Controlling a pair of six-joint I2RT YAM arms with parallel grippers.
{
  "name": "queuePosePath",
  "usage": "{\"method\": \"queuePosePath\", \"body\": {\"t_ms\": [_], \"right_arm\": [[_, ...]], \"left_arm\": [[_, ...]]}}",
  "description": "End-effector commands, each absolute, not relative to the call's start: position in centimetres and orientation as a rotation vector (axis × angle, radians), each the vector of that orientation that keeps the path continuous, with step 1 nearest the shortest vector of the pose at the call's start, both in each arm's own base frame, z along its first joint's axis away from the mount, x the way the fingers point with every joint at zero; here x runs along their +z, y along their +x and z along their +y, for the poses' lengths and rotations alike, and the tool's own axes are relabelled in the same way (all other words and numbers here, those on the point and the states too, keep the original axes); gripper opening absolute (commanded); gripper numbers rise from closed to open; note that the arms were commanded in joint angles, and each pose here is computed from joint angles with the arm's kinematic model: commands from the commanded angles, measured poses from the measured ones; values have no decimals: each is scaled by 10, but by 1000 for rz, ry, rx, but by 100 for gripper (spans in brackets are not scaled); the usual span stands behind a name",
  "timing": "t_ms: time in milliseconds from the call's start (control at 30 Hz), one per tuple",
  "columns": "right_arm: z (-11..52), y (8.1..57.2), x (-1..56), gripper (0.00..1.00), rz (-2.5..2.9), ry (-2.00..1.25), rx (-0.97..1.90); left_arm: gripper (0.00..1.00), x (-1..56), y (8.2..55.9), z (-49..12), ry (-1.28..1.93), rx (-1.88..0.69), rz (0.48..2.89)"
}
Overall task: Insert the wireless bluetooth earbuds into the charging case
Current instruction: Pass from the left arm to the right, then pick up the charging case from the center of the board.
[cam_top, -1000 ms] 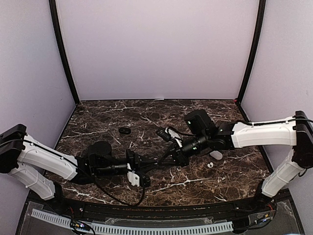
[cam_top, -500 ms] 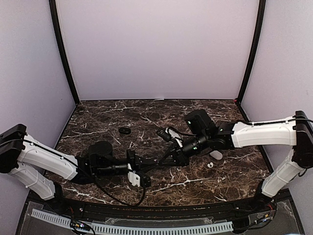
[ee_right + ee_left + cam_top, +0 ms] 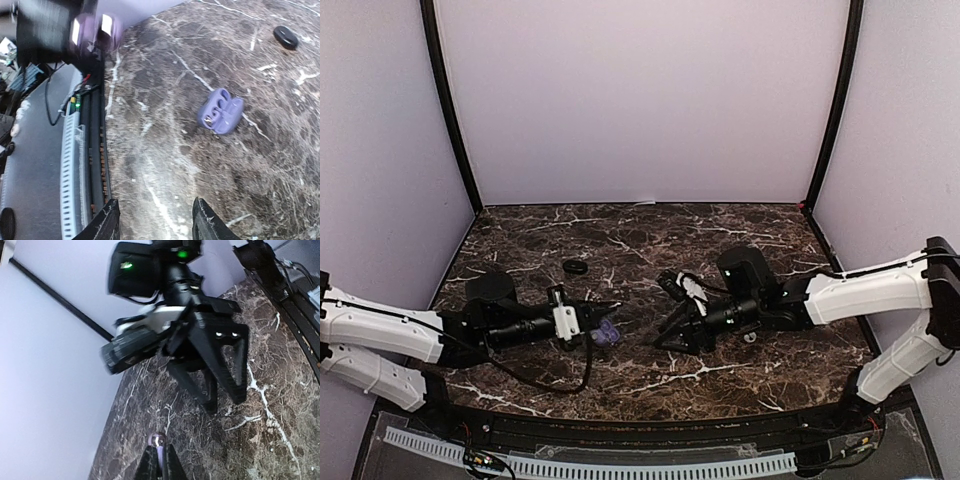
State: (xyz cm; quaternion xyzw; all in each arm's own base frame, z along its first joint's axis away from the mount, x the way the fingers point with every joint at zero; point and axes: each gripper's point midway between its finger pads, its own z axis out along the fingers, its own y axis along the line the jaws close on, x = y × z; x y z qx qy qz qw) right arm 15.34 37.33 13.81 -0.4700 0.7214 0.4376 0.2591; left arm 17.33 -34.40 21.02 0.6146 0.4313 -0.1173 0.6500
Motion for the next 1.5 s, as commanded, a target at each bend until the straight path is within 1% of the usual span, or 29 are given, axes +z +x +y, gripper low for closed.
{"method": "queuePosePath", "body": {"t_ms": [0,133,233,467,500,533,633,733,800,900,1133,1467], "right_arm": [[387,176,129,50,1900,-1085,1085],[411,175,92,51,1992,-1029,1003],[430,178,75,51,2059,-934,986],[444,195,57,51,2218,-651,1039],[445,199,56,49,2238,-618,1034],[448,211,52,39,2266,-577,1001],[454,216,51,35,2264,-622,979],[462,219,47,33,2290,-664,963],[462,224,44,28,2315,-649,937],[456,229,43,26,2330,-605,902],[449,234,44,25,2332,-592,843],[462,236,37,25,2345,-658,829]], "left_arm": [[0,208,207,-307,1180,-477,1386],[0,216,220,-285,1032,-553,1525],[0,218,230,-273,967,-551,1607],[0,223,243,-251,856,-531,1667],[0,222,243,-250,849,-534,1672],[0,220,244,-250,845,-537,1677],[0,220,242,-250,850,-545,1670],[0,221,241,-251,857,-552,1667],[0,221,241,-250,857,-546,1668],[0,220,242,-250,855,-543,1670],[0,218,243,-248,849,-529,1675],[0,216,243,-247,850,-524,1682]]}}
